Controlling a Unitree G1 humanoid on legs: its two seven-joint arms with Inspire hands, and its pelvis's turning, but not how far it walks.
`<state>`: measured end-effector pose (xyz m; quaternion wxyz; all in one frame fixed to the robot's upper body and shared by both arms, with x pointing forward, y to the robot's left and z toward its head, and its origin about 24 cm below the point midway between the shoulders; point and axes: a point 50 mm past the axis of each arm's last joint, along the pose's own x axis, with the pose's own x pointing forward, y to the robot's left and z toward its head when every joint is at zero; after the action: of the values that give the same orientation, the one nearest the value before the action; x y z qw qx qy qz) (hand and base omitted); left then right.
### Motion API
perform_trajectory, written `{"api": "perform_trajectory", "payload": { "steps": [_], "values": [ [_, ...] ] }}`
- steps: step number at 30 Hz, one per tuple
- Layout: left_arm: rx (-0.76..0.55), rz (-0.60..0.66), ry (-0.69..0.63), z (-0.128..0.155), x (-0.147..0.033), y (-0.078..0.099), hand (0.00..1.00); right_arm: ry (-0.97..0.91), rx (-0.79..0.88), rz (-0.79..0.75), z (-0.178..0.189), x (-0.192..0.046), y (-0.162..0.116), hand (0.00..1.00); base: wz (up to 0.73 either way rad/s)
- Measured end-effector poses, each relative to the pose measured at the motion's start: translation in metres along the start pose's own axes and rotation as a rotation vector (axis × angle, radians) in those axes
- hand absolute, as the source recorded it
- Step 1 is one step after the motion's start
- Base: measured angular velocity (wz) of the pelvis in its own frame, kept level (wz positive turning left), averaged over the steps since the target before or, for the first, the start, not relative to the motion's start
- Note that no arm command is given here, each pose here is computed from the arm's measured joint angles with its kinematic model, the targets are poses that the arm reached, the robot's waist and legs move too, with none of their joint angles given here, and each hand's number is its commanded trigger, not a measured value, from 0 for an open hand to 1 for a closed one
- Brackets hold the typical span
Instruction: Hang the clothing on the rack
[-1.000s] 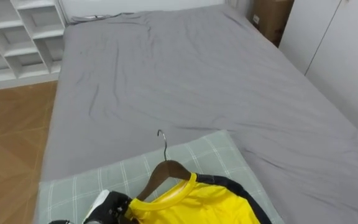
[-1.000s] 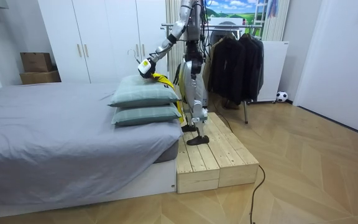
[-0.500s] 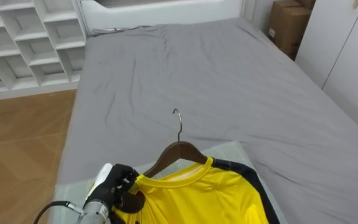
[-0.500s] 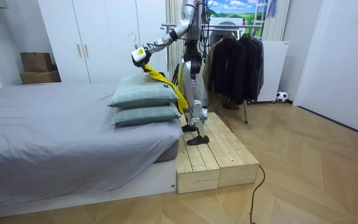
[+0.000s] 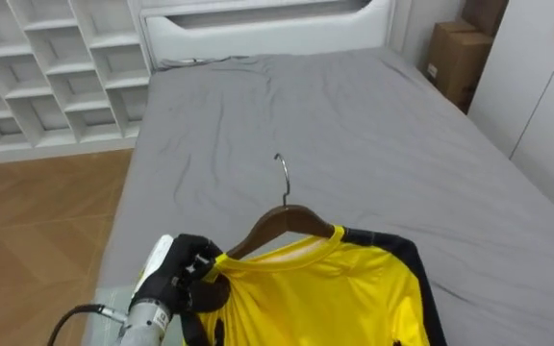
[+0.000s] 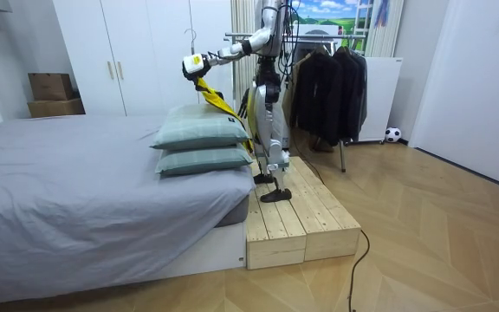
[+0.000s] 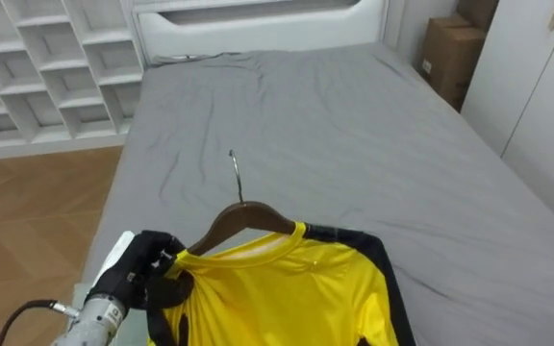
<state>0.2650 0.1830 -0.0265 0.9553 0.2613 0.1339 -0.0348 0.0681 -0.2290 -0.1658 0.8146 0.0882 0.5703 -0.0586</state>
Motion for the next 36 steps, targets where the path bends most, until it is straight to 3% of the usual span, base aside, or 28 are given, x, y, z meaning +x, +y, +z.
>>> {"api": "perform_trajectory", "payload": {
  "steps": [13,24,29,36],
  "values": [
    [0.004,0.074,-0.155,0.034,0.0,0.025,1.0,0.006,0.019,-0.012,-0.005,-0.002,-0.004,0.0,-0.02],
    [-0.024,0.105,-0.159,0.035,0.0,0.033,1.0,0.008,-0.018,-0.042,-0.006,-0.003,-0.009,0.0,0.0],
    [-0.018,0.111,-0.16,0.035,0.0,0.035,1.0,0.007,-0.023,-0.114,-0.006,-0.005,-0.016,0.0,0.02],
    [-0.007,0.209,-0.18,0.034,-0.009,0.05,1.0,-0.006,-0.026,-0.346,-0.002,-0.012,-0.042,0.0,0.0]
  ]
}}
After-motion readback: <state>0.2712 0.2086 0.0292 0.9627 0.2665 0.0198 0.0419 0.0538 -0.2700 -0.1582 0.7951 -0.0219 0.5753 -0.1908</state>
